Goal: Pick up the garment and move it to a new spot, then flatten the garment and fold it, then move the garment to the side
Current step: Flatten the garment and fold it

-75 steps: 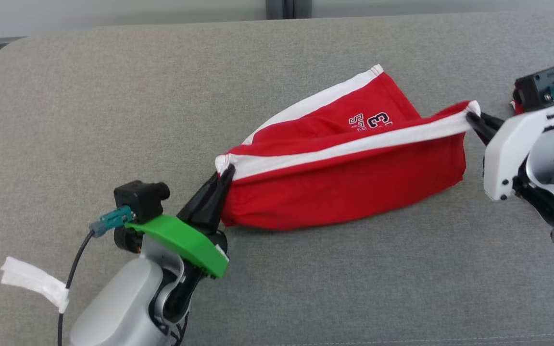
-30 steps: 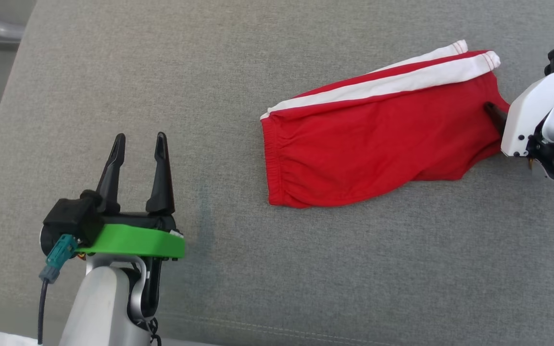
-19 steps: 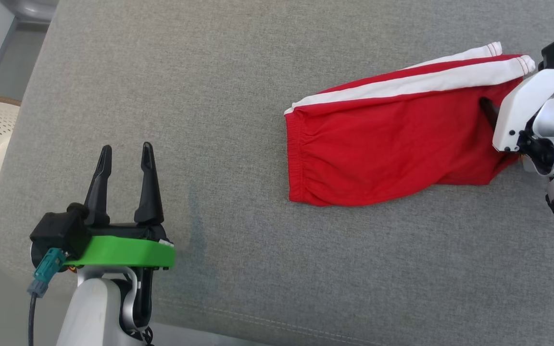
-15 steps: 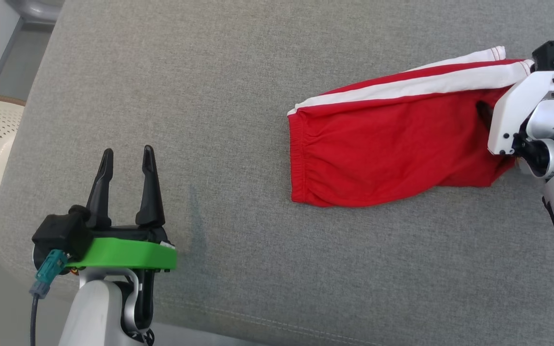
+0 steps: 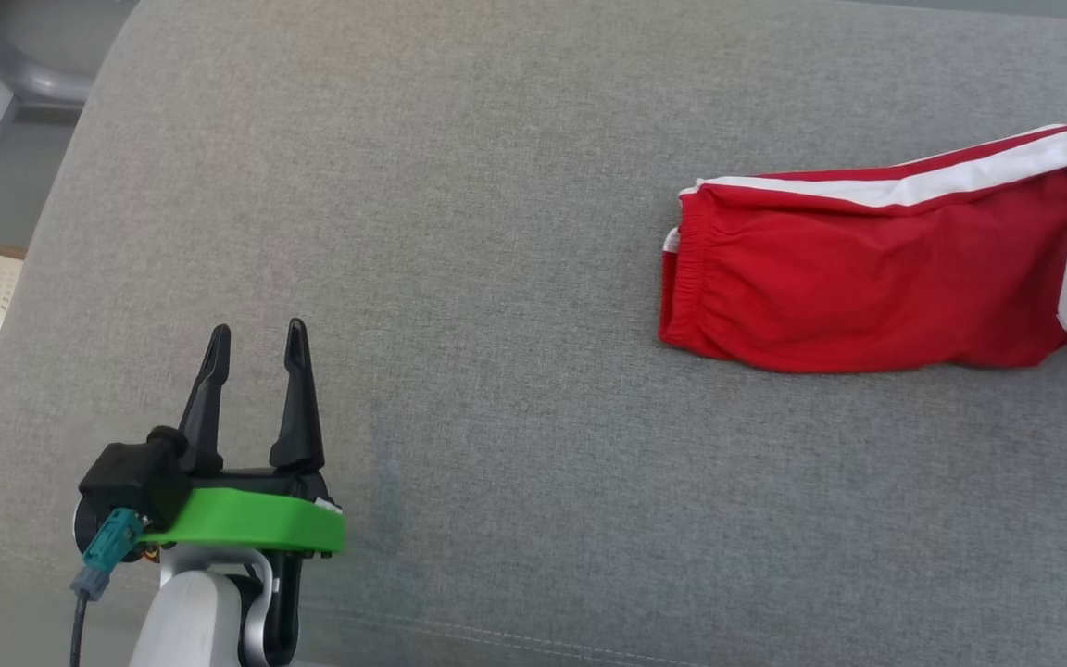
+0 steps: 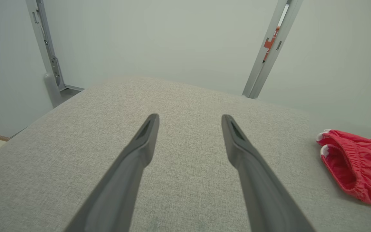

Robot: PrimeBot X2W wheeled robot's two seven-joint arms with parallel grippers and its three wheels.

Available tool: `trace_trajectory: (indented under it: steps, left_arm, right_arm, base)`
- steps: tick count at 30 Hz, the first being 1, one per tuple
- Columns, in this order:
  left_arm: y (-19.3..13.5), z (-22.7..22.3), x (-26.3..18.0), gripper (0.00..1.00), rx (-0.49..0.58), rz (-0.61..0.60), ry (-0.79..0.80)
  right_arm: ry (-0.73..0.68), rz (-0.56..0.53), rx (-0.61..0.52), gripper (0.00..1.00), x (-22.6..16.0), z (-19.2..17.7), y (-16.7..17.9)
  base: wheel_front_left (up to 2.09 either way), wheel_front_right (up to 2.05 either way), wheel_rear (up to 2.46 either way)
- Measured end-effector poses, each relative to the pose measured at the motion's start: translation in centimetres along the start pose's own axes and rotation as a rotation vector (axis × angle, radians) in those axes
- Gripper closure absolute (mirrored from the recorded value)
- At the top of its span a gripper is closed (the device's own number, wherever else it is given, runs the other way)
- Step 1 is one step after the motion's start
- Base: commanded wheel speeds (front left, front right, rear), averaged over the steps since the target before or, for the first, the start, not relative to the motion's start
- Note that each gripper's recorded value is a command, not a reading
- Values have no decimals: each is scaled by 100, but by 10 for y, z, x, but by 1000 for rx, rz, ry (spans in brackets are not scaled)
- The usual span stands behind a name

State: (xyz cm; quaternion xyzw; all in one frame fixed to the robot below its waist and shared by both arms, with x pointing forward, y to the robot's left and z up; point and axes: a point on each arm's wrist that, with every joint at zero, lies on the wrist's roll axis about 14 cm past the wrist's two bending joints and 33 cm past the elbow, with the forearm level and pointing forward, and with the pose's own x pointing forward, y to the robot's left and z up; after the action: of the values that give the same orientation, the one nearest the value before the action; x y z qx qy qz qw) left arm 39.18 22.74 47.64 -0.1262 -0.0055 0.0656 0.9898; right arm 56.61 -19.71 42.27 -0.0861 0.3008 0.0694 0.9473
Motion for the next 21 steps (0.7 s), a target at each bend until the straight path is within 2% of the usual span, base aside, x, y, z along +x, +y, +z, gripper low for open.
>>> trace_trajectory:
  steps: [5, 9, 13, 21]
  left_arm:
    - [-14, 0, -2, 0, -15, -41, -1]
    - [-26, 0, -1, 0, -24, -79, -2]
    - [-34, 0, -1, 0, -30, -102, -1]
    - [-34, -2, 0, 0, -43, -102, 6]
  right_arm:
    - [-44, -124, -14, 100, -38, 15, -42]
    - [-36, -175, -20, 100, -66, 23, -50]
    - [-19, -104, -26, 100, -75, 33, -13]
    - [21, 121, -65, 100, -57, 50, 88]
  base:
    - [0, 0, 0]
    - [0, 0, 0]
    - [0, 0, 0]
    - [0, 0, 0]
